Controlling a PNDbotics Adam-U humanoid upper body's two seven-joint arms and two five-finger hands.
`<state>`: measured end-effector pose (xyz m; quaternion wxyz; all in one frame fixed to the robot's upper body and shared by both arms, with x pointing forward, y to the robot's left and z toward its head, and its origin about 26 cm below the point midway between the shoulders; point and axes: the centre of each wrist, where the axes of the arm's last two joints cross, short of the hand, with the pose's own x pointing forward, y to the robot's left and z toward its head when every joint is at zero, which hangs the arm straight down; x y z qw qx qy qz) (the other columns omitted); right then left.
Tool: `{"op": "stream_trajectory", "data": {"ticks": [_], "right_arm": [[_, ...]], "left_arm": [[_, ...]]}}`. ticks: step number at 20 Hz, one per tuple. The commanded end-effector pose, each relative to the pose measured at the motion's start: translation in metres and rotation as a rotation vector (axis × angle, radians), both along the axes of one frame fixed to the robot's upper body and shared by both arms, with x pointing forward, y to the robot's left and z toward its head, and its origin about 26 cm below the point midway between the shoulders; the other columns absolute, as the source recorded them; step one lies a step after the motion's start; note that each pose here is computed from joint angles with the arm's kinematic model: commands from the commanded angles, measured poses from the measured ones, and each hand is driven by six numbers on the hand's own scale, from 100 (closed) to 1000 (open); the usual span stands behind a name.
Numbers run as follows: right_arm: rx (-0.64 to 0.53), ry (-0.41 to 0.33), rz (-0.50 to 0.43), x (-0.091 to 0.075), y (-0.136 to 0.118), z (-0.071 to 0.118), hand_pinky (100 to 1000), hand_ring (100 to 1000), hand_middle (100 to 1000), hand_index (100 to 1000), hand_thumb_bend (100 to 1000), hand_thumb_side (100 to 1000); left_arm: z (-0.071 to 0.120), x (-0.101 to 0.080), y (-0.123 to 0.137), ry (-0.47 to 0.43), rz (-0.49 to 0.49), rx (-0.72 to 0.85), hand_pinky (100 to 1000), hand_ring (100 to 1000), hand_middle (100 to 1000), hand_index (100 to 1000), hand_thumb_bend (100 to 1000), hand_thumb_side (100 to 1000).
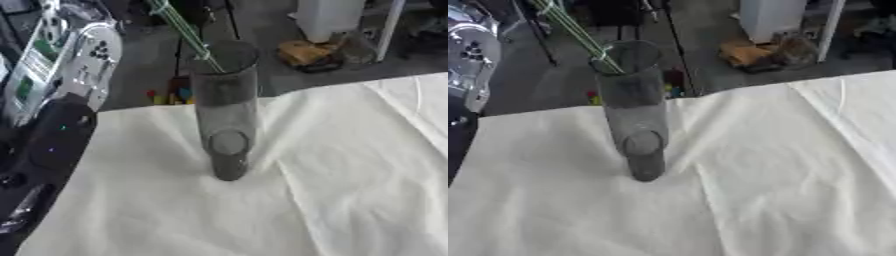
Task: Arrange flowers into the vase.
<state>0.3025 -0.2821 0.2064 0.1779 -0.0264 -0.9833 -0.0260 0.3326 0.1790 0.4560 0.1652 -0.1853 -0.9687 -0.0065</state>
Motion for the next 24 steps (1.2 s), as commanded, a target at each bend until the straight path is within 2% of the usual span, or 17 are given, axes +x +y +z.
{"op": "stream_trajectory", "data": {"ticks": [1, 24], "right_arm": [[-0.009, -0.024, -0.01, -0.0027, -0.0021, 0.0062, 871, 832, 661, 911, 100, 1000], [-0.013, -0.027, 0.02, -0.0015, 0.0025, 0.0074, 873, 836, 656, 915, 100, 1000]], "left_arm": [[0.0114, -0.0066, 0.0102, -0.044, 0.04, -0.005, 100, 100, 100, 100, 100, 232], [0.0077, -0.0053, 0.0073, -0.116, 0.077, 0.035, 100, 100, 100, 100, 100, 219]]}}
